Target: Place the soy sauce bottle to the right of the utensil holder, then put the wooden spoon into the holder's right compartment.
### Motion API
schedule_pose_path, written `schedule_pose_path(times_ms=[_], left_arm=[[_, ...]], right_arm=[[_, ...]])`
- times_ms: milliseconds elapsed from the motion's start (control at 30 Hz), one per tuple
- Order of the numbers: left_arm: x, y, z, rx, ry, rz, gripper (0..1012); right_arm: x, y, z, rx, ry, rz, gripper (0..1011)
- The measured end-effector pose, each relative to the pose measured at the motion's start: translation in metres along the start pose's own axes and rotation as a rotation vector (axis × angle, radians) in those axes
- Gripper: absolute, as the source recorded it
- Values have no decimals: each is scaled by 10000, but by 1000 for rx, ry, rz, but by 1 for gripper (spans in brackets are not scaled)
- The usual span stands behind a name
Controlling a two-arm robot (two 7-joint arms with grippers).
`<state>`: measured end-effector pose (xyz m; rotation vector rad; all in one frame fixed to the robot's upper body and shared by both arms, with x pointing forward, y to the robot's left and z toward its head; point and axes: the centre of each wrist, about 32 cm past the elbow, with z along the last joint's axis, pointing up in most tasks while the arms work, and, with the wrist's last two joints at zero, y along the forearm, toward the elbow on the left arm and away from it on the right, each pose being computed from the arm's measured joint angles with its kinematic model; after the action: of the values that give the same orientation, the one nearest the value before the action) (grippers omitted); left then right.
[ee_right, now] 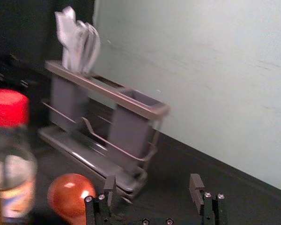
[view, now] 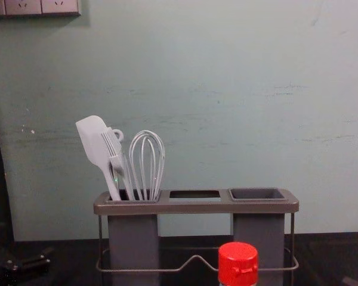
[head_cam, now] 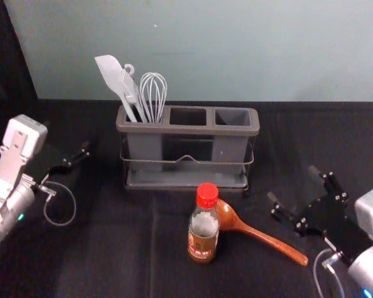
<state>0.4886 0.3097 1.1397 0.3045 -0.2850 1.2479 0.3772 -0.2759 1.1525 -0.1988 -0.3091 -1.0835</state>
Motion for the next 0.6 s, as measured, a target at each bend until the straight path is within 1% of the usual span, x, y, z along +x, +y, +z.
schedule_pose_path(times_ms=[67,100,200,233,267,300,400,500,600], left_arm=[[0,0,0,0,0,0,1000],[0,0,0,0,0,0,1000],[0,0,0,0,0,0,1000],[0,0,0,0,0,0,1000],[0,0,0,0,0,0,1000],[0,0,0,0,0,0,1000],[0,0,0,0,0,0,1000],[0,0,0,0,0,0,1000],[0,0,0,0,0,0,1000]], right_arm=[[-24,-47,33,20,30,31,1002],[-24,-47,33,20,30,31,1002],[-41,-85,61,43,73,75,1002],[-43,-98,66,58,103,104,1002],[-42,-103,66,65,119,118,1002],[-40,-109,66,78,153,145,1002],[-51,-110,67,91,196,181,1002],[-86,-101,81,99,218,211,1002],[-120,-92,97,103,225,230,1002]])
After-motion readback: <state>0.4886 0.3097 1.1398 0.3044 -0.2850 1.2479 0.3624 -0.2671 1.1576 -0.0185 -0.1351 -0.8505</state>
